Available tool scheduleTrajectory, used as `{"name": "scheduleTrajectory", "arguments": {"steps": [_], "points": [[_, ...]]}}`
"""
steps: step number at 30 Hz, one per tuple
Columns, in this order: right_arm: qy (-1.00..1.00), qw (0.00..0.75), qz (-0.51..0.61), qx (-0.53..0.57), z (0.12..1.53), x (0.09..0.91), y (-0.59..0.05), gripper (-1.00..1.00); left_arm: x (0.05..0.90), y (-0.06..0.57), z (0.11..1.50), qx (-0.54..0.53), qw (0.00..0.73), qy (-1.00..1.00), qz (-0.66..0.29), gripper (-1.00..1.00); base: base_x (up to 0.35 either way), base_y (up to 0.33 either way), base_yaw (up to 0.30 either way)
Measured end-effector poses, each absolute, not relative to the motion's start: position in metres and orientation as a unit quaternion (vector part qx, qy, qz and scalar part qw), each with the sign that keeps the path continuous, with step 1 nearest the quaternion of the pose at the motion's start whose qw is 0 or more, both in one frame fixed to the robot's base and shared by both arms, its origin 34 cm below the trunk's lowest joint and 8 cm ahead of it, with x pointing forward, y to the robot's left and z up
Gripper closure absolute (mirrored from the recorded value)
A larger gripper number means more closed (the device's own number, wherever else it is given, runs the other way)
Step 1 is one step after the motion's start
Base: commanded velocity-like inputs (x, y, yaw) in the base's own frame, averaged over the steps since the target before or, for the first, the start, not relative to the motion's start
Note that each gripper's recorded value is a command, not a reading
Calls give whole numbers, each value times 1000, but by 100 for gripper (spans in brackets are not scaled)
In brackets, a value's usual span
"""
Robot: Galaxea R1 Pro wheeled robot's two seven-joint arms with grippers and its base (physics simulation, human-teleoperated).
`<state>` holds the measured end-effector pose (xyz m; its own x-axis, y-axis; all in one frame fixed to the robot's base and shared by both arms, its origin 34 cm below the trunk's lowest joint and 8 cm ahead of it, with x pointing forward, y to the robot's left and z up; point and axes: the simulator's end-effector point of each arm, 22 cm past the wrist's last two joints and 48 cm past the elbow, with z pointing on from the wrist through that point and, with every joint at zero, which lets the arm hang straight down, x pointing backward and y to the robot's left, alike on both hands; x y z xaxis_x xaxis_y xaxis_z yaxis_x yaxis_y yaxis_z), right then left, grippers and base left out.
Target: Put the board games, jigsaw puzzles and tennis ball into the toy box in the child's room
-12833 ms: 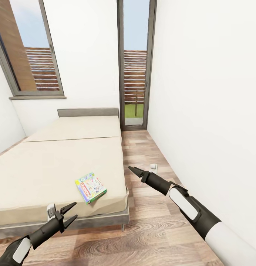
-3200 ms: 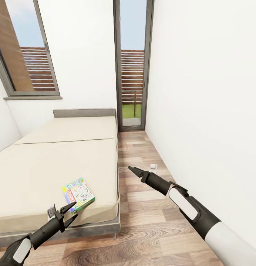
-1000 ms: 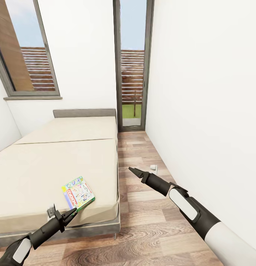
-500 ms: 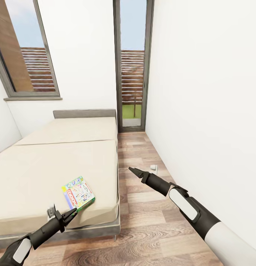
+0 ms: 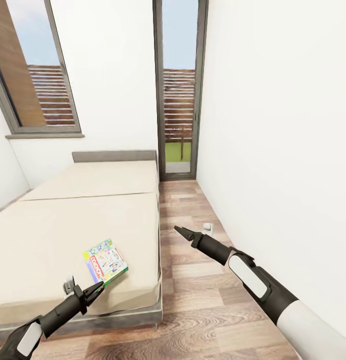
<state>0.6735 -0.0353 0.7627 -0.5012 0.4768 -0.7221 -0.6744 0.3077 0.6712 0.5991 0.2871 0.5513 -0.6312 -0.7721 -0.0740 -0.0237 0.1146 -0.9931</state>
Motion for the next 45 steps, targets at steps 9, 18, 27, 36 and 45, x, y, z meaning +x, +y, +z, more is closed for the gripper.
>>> {"name": "scheduleTrajectory", "arguments": {"steps": [9,18,27,36,45], "points": [[640,494,583,-78,782,678,-35,-100,603,287,571,-294,313,678,-597,100,0,0,0],[641,493,584,-78,801,681,-34,-100,608,288,591,-292,316,677,-597,100,0,0,0],[641,493,584,-79,820,684,-34,-100,613,292,613,-290,320,677,-596,100,0,0,0],[654,494,569,-69,834,695,-37,-100,619,295,655,-271,332,662,-615,100,0,0,0],[663,494,559,-60,845,702,-40,-100,623,294,684,-267,325,655,-628,100,0,0,0]]}}
